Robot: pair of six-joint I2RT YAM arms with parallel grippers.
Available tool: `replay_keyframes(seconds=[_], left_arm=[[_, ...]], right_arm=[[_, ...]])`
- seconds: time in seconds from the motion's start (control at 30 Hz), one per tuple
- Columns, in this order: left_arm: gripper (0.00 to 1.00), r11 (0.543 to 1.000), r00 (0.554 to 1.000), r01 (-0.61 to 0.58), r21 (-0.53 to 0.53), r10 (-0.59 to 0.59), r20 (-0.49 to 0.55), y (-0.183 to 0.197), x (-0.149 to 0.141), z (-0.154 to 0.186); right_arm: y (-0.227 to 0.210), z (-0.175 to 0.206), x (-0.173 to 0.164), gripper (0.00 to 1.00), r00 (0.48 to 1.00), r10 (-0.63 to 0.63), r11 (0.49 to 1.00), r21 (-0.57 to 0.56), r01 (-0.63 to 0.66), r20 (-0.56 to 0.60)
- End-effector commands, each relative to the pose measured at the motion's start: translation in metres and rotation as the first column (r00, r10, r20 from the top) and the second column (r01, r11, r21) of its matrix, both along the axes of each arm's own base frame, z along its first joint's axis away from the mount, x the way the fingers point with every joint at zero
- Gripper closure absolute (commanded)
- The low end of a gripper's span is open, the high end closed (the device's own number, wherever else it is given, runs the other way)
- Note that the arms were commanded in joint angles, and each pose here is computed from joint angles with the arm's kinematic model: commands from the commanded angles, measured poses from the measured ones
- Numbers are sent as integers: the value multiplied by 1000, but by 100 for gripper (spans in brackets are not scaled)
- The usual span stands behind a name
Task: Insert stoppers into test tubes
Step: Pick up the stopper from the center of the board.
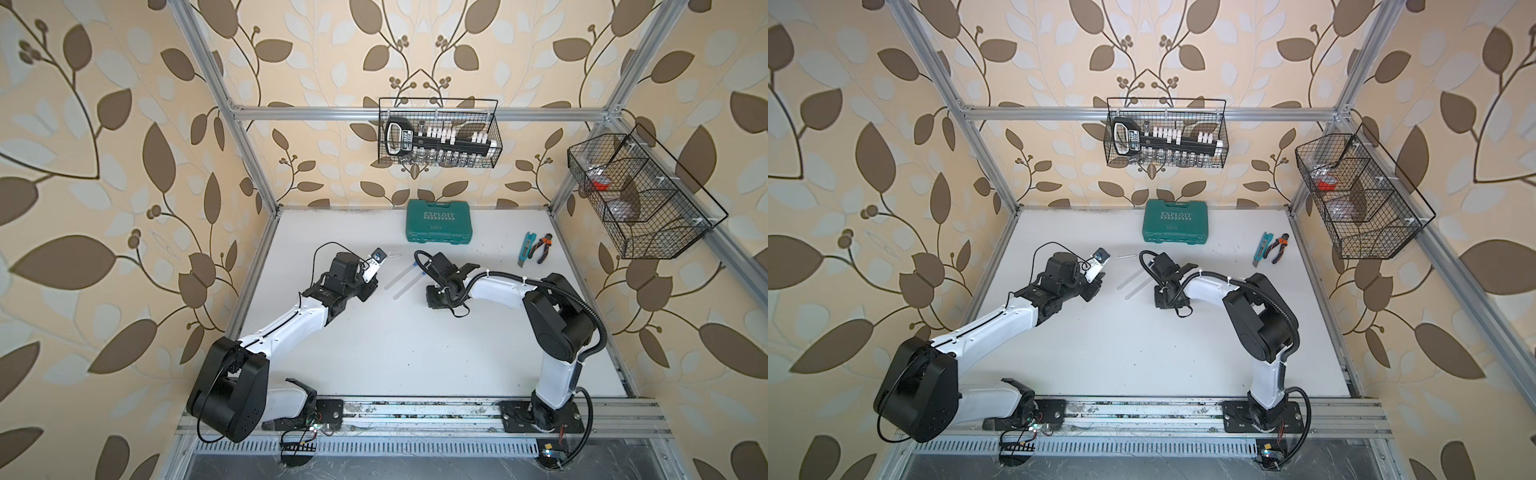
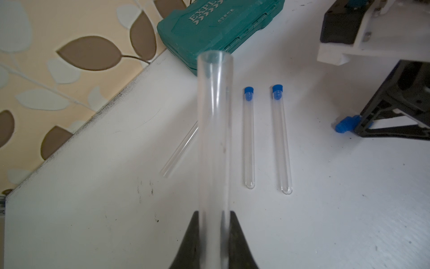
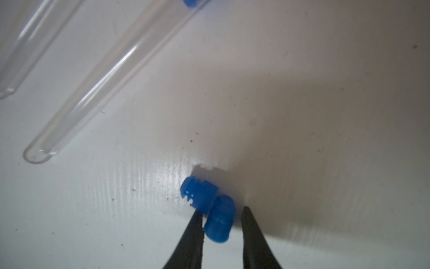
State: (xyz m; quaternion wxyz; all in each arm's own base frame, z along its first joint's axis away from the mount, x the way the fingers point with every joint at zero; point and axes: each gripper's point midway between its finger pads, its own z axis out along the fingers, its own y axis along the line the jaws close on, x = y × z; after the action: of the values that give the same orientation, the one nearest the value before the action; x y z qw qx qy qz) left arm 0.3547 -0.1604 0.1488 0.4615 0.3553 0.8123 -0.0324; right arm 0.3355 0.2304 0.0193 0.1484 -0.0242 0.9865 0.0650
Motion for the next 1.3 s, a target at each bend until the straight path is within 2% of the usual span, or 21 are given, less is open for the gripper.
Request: replay_keyframes(seconds=[0.0,0.3,0.5,0.7,0.8,0.93,1.07,1.17,1.27], left_arm=[[100,1000,999,15,-9,-15,48,-2,2,12],[100,1000,999,16,-3,-16,50,-2,2,13],[100,1000,998,11,2,-11,55,0,2,14],[100,1000,998,19,5,-19,59,0,0,13],[100,999,997,41,6,-41,65,-2,-3,14],[100,988,983,154,-21,-152,99,-15,-20,21],[100,959,951,281,-41,-273,146,-28,-42,26],[100,917,907,399,-3,-394,150,-39,-58,23],[100,871,858,488,53,-490,151,-47,-69,16]], right_arm=[[-4,-9,-1,76,1000,4,999,-37,-5,-26],[-5,-10,-2,85,999,1,999,-44,-3,-34],[-6,-5,-4,86,1000,-3,999,-38,1,-28],[-11,15,-9,86,1000,0,1000,-20,0,9],[-17,24,-19,86,1000,22,1000,-8,-22,20],[-18,50,-29,86,992,100,991,81,-106,71],[-7,101,-36,86,950,236,939,204,-277,203],[5,137,-51,84,876,372,860,241,-450,307],[14,158,-72,83,791,492,764,255,-592,363]])
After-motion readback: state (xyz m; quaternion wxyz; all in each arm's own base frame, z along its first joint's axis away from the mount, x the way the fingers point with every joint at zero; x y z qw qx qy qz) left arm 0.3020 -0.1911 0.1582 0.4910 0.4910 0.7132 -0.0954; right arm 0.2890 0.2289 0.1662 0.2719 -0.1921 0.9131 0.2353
